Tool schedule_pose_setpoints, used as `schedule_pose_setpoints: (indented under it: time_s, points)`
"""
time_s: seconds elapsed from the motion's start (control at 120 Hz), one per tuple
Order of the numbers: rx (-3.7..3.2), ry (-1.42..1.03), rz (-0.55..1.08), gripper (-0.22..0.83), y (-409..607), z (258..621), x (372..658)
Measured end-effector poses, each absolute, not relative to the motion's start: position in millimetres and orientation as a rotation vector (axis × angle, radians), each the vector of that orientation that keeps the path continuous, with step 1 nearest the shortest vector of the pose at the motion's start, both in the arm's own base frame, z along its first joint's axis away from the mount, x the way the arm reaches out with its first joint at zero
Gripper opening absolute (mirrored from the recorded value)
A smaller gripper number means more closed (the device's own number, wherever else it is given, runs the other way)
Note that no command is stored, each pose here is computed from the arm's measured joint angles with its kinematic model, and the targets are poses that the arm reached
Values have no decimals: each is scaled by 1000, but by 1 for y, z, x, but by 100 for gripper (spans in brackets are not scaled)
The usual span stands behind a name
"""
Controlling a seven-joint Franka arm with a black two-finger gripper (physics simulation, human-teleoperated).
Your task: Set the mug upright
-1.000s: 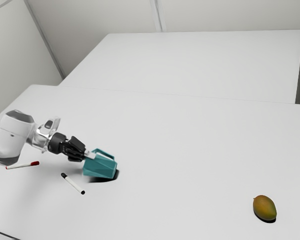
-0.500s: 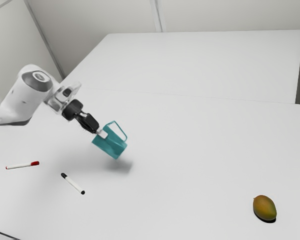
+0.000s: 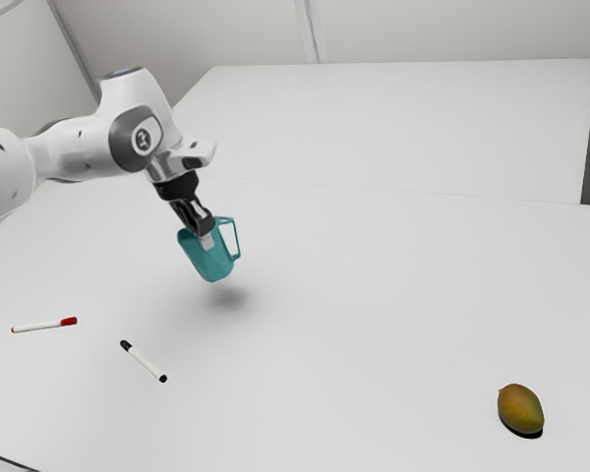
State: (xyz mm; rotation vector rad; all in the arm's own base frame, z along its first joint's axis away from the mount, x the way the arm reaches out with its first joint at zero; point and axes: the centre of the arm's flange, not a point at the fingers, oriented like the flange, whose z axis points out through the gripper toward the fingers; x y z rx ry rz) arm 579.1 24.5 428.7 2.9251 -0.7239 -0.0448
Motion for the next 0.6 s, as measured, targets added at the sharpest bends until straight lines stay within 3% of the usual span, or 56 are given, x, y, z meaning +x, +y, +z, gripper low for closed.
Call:
schedule_pose_setpoints:
  time_s: [0.467,0.5,0.6]
  points:
    - [3085,-516,-69,-17,16,362,581]
    - [3089,-500,-64,-14,16,361,582]
    - [3095,-456,-52,8,16,362,583]
